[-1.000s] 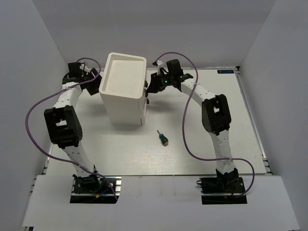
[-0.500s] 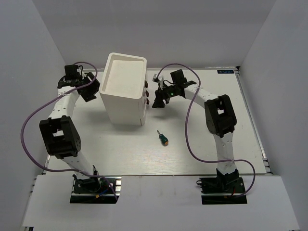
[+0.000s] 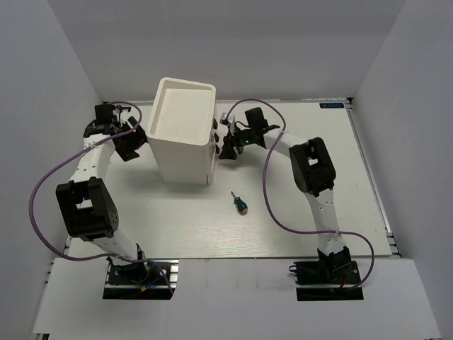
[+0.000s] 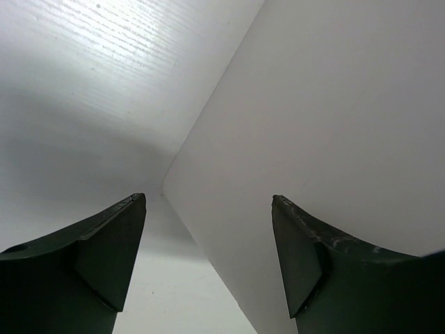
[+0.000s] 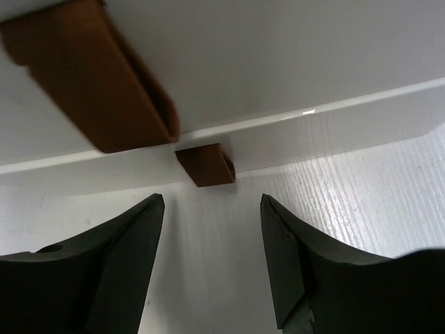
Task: Sort the tools into containers
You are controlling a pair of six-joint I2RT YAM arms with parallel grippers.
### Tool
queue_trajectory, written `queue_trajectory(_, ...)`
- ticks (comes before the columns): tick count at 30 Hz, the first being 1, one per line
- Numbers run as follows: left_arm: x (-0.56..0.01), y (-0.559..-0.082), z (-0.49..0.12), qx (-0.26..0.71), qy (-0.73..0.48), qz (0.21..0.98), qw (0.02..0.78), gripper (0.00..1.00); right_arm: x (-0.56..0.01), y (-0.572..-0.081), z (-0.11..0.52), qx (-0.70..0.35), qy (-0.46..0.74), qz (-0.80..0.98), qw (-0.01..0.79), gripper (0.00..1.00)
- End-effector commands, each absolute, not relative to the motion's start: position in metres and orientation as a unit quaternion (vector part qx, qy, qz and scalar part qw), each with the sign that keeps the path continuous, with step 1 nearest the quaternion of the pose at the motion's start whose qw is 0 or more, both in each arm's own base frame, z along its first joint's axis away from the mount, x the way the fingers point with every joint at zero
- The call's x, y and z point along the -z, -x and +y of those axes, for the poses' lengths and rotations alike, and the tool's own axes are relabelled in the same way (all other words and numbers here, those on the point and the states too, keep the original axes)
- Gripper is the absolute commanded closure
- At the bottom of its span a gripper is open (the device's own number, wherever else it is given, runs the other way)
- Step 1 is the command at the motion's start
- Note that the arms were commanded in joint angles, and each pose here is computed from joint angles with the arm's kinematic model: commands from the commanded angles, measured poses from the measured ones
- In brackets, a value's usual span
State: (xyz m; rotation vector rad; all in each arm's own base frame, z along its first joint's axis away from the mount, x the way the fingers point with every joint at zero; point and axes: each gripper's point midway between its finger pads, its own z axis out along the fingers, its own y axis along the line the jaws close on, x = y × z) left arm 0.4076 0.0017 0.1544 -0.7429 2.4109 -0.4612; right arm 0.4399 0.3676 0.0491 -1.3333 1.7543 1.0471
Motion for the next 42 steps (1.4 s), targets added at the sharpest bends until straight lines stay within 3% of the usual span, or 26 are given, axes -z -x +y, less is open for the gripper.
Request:
queue_trajectory(1, -0.173, -0.400, -0.003, 0.185, 0.276, 0.894, 0.301, 0.17, -0.067, -0.463, 0.383, -0.393, 0.518, 0.651, 0.391, 0.36)
queue_trajectory(13, -0.170, -0.403, -0.009, 0.204, 0.277, 0.891, 0.296, 0.15, -0.086, -0.472, 0.397, -0.414, 0.505, 0.632, 0.417, 0.38)
queue_trajectory(16, -0.168, -0.403, -0.010, 0.206, 0.281, 0.890, 0.295, 0.15, -0.087, -0.470, 0.399, -0.419, 0.508, 0.626, 0.417, 0.47)
queue_trajectory(20, -0.165, -0.403, -0.015, 0.211, 0.276, 0.892, 0.289, 0.15, -0.090, -0.469, 0.400, -0.436, 0.505, 0.616, 0.418, 0.72)
queue_trajectory(21, -0.165, -0.403, -0.019, 0.213, 0.272, 0.893, 0.288, 0.15, -0.092, -0.467, 0.402, -0.443, 0.502, 0.616, 0.415, 0.83)
queue_trajectory(24, -0.165, -0.403, -0.019, 0.214, 0.276, 0.892, 0.287, 0.15, -0.096, -0.466, 0.402, -0.445, 0.502, 0.613, 0.417, 1.00)
queue_trajectory(42, -0.168, -0.392, -0.004, 0.179, 0.318, 0.883, 0.296, 0.14, -0.084, -0.491, 0.311, -0.285, 0.491, 0.701, 0.432, 1.00)
